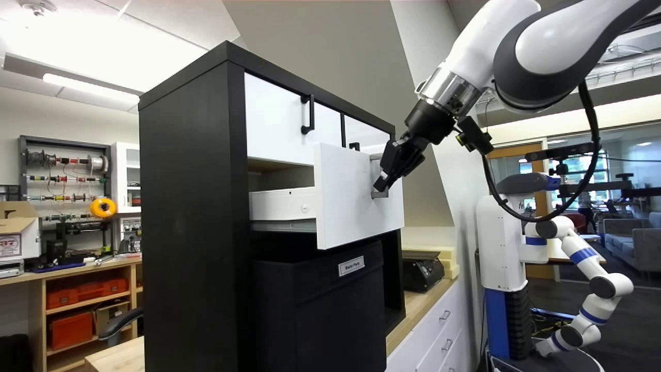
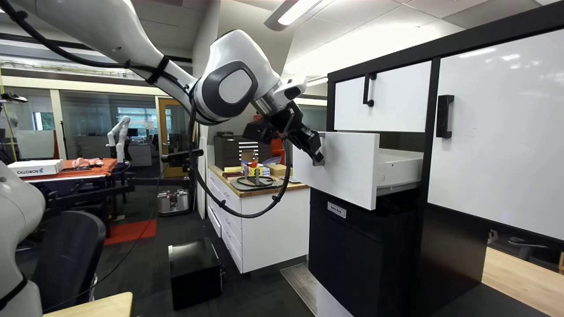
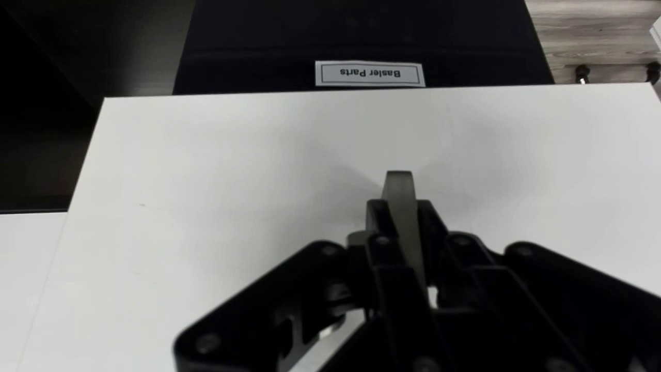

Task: Open the bottom left drawer of the cabinet

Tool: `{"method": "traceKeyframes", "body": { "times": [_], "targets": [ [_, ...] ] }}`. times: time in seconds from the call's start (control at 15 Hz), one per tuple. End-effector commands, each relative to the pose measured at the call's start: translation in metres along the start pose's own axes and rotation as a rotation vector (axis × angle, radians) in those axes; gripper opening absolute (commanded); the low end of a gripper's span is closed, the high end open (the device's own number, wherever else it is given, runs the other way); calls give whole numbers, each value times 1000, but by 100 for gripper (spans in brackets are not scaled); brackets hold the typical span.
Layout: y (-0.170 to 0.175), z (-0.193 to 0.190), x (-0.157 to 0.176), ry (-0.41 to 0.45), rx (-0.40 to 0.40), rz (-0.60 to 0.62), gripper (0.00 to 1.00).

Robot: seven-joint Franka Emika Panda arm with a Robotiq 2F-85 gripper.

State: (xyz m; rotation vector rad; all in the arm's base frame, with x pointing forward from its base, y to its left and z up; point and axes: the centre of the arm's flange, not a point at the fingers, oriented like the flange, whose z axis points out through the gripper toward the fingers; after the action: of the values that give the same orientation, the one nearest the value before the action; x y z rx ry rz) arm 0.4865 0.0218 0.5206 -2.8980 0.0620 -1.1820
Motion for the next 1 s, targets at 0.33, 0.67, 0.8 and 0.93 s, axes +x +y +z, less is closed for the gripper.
{"method": "traceKeyframes", "body": {
  "times": [0.33, 0.67, 0.8, 0.93],
  "targets": [
    [17, 6, -54, -179, 1, 30, 4],
    [19, 21, -75, -338, -27, 25, 54],
    [23, 31, -90, -468, -46, 35, 67],
    [24, 35, -96, -555, -65, 31, 80]
  ]
}}
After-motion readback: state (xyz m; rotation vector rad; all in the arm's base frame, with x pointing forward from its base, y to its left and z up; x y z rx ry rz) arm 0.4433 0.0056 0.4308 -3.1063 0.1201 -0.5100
